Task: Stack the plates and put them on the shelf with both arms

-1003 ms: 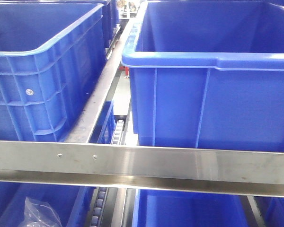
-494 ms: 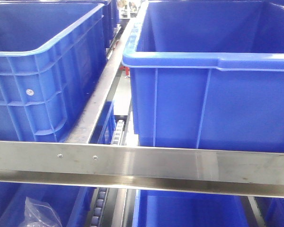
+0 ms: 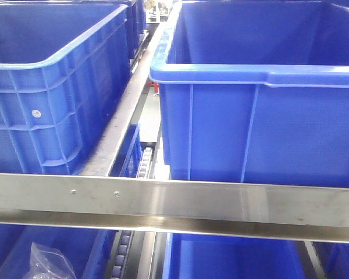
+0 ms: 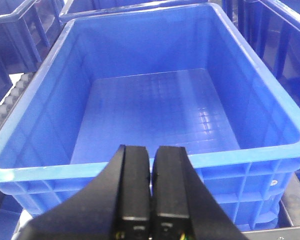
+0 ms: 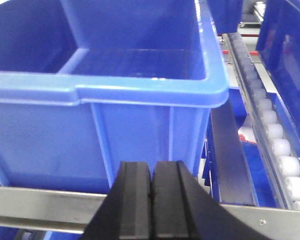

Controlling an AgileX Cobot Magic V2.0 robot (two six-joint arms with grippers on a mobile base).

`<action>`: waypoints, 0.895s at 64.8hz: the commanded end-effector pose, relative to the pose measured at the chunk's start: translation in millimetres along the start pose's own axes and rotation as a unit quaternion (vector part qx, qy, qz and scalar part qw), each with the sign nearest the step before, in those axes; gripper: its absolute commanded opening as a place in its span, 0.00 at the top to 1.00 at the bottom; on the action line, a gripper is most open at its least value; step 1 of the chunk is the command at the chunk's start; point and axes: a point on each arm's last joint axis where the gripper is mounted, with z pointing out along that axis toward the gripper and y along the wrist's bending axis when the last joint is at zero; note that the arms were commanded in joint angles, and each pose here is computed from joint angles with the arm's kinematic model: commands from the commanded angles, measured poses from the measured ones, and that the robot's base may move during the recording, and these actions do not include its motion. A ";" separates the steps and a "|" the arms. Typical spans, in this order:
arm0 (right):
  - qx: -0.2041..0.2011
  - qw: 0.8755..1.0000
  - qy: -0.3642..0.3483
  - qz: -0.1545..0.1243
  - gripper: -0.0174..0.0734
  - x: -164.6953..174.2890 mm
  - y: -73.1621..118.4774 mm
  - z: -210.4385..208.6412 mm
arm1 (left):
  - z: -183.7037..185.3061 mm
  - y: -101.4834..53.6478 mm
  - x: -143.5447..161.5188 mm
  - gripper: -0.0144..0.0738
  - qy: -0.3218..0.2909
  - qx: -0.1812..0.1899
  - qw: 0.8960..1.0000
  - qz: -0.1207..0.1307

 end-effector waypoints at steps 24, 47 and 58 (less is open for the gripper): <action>-0.001 0.998 -0.056 0.000 0.75 -8.9 0.1 -1.7 | -0.4 1.9 -16.3 0.74 -0.051 -0.005 0.999 -0.005; -0.001 0.998 -0.056 0.000 0.75 -8.9 0.1 -1.7 | -0.4 1.9 -16.3 0.74 -0.051 -0.005 0.999 -0.005; -0.001 0.998 -0.056 0.000 0.75 -8.9 0.1 -1.7 | -8.9 2.3 -18.6 0.74 -0.071 -0.008 0.997 -0.005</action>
